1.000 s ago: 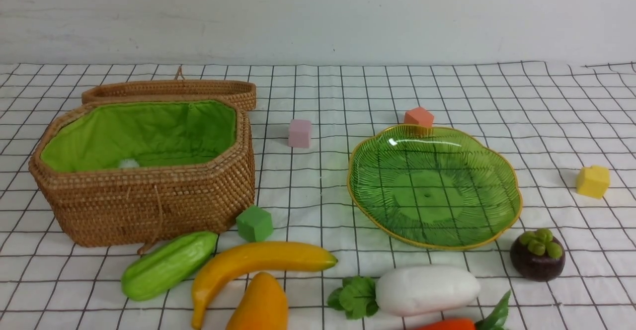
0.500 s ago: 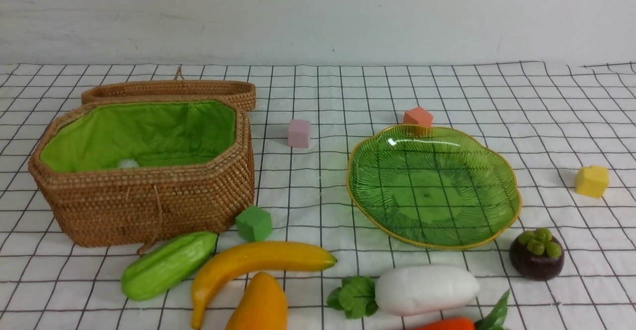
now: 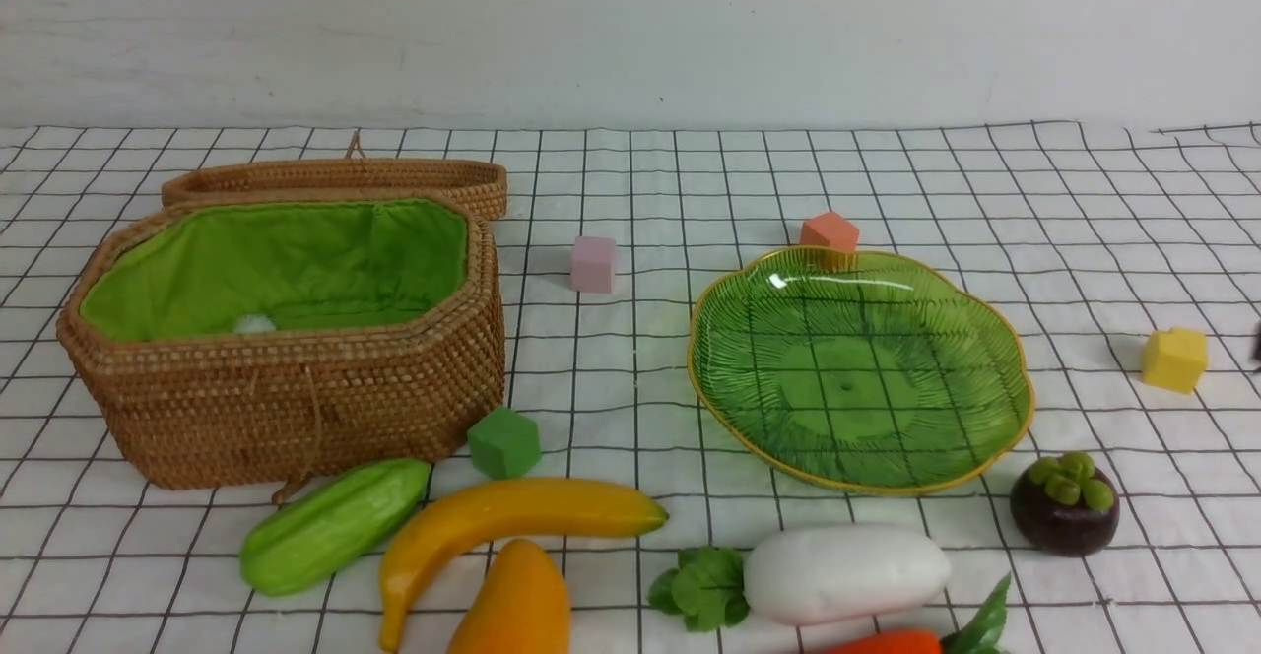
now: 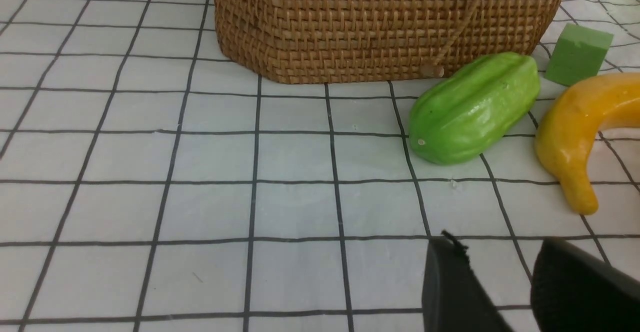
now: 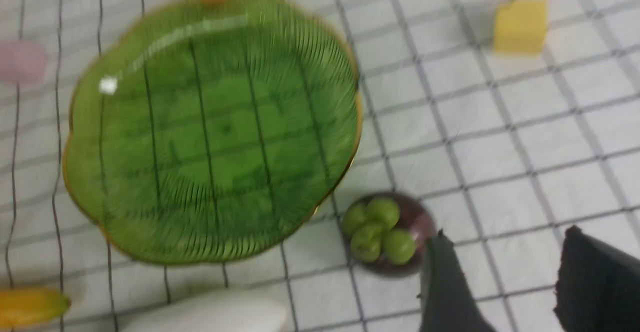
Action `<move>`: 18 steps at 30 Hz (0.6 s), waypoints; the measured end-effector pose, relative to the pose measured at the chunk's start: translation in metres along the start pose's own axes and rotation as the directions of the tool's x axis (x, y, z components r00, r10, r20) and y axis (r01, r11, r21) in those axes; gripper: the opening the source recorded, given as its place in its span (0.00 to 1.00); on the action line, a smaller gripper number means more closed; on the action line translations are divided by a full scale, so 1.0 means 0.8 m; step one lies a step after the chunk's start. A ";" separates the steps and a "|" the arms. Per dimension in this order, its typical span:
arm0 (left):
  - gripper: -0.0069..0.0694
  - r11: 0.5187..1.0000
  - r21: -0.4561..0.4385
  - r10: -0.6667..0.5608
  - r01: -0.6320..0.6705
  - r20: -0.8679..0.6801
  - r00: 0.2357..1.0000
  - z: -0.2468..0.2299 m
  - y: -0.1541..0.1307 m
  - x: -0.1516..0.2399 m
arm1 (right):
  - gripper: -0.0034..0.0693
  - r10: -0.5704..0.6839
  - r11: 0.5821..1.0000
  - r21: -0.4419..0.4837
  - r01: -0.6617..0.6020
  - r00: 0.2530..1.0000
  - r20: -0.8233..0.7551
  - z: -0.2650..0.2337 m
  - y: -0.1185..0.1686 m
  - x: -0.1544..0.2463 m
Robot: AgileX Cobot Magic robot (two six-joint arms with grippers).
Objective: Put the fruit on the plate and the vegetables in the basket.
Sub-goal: Use the right arm to grab a mangosteen and put it into the right plate
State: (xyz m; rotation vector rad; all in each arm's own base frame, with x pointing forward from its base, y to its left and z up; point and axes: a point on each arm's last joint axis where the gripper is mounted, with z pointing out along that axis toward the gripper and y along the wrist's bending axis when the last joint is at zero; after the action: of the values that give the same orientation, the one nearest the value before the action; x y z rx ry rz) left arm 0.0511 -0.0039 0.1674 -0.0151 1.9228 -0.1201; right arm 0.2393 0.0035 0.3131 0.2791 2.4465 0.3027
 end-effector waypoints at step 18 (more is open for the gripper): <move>0.40 1.000 0.000 0.000 0.000 0.000 1.000 0.000 0.000 0.000 | 0.98 -0.068 0.997 -0.051 0.054 0.938 -0.341 0.181 -0.025 0.024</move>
State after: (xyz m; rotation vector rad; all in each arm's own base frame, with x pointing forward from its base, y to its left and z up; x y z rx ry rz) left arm 0.0511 -0.0039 0.1674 -0.0151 1.9228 -0.1201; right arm 0.3132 0.0112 0.1861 0.1403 2.7818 0.4032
